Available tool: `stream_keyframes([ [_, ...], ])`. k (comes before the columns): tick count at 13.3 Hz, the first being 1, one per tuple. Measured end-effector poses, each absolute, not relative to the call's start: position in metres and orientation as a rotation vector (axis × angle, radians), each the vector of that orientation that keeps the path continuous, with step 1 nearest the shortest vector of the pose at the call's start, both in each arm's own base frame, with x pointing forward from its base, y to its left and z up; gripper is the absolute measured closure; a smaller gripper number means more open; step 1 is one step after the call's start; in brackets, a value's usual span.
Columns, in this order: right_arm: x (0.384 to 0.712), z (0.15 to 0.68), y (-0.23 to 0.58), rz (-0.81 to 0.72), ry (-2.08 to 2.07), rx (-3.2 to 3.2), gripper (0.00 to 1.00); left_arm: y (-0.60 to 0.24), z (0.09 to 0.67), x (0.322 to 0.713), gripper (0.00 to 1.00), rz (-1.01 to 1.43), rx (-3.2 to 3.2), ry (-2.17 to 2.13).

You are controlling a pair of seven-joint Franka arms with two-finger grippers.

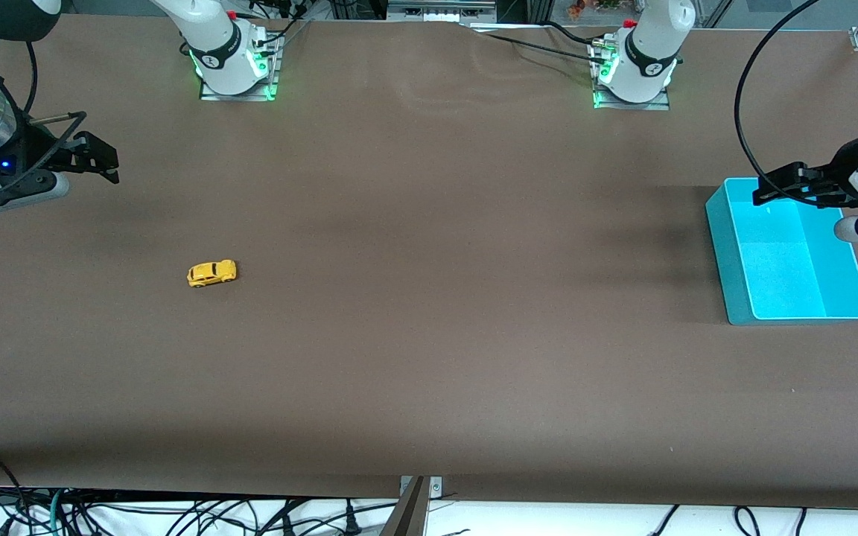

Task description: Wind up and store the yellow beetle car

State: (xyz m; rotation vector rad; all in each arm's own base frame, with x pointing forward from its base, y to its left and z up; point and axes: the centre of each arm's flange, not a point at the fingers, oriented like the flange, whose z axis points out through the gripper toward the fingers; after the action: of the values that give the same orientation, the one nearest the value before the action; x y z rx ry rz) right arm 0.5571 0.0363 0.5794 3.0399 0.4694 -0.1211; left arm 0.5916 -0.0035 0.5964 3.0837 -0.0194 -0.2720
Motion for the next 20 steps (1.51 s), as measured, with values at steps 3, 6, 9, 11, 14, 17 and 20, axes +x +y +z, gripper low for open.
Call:
stream_keyframes([
  [3, 0.557, 0.580, 0.036, -0.122, 0.469, 3.040, 0.00, -0.004, 0.596, 0.592, 0.00, -0.272, 3.084, -0.019],
  [6, 0.557, 0.580, 0.036, -0.123, 0.467, 3.040, 0.00, -0.004, 0.596, 0.592, 0.00, -0.272, 3.084, -0.019],
  [9, 0.556, 0.580, 0.039, -0.124, 0.466, 3.041, 0.00, -0.004, 0.596, 0.592, 0.00, -0.272, 3.084, -0.019],
  [11, 0.556, 0.579, 0.042, -0.127, 0.468, 3.042, 0.00, -0.004, 0.596, 0.592, 0.00, -0.272, 3.084, -0.019],
  [14, 0.556, 0.578, 0.043, -0.132, 0.468, 3.043, 0.00, -0.004, 0.596, 0.592, 0.00, -0.272, 3.084, -0.019],
  [17, 0.557, 0.570, 0.044, -0.154, 0.471, 3.044, 0.00, -0.004, 0.596, 0.592, 0.00, -0.272, 3.084, -0.019],
  [20, 0.562, 0.536, 0.045, -0.163, 0.485, 3.043, 0.00, -0.004, 0.596, 0.592, 0.00, -0.272, 3.084, -0.019],
])
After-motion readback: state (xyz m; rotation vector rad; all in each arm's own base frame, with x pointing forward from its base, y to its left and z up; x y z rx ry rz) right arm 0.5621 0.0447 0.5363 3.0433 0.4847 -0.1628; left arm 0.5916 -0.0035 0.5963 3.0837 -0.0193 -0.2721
